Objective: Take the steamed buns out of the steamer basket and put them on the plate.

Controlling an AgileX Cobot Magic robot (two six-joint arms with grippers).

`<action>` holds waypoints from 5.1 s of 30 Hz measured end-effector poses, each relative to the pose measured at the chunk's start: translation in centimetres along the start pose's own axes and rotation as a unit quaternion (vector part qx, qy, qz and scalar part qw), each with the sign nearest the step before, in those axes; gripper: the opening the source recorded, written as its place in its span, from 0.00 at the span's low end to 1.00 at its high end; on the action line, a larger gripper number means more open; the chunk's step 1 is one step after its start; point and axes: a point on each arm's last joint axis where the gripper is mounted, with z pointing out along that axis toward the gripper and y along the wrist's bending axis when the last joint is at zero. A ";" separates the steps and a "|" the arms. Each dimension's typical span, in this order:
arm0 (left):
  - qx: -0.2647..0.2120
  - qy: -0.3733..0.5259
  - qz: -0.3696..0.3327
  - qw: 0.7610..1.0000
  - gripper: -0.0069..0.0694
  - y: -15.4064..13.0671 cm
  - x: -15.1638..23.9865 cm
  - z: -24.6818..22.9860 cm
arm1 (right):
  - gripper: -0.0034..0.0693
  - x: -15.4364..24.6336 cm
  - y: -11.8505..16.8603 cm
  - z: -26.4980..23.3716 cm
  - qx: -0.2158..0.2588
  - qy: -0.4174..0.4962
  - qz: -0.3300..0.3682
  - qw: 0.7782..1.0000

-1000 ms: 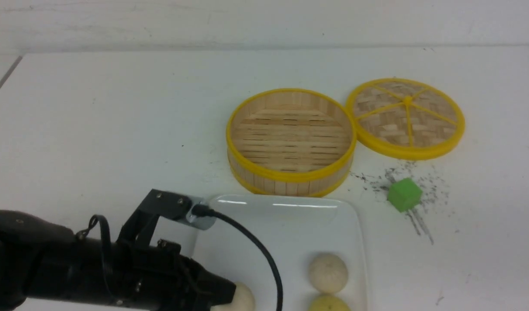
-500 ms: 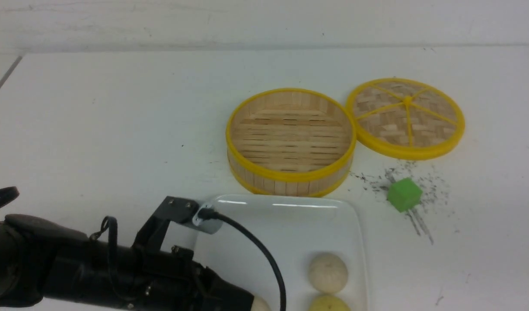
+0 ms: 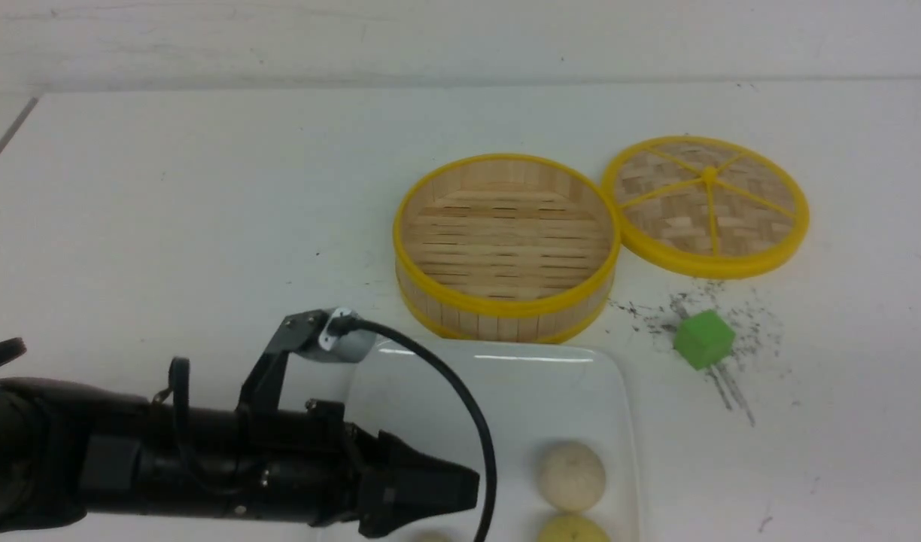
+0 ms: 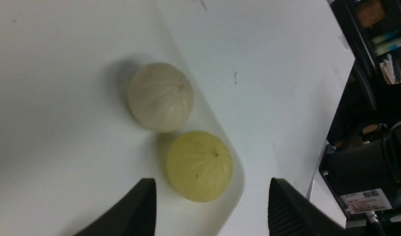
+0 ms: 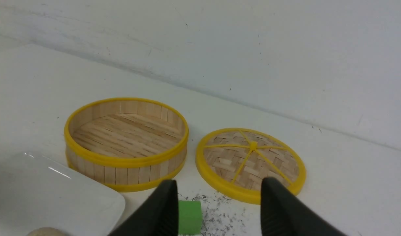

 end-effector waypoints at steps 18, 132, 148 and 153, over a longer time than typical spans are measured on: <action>0.013 -0.016 0.018 1.000 0.70 -0.2 -0.3 0.0 | 0.54 0.3 -0.1 0.0 0.003 0.018 0.000 1.000; -0.265 -0.442 0.108 0.850 0.38 -11.0 -6.8 -16.4 | 0.38 -2.0 1.0 1.4 -0.048 -0.088 0.055 0.993; -0.080 -0.340 0.182 0.919 0.40 -13.3 -6.1 -13.1 | 0.38 -2.0 1.0 1.4 -0.048 -0.088 0.055 0.994; -0.062 -0.329 0.191 0.923 0.40 -13.6 -5.9 -12.9 | 0.38 -2.0 1.0 1.4 -0.048 -0.088 0.055 0.994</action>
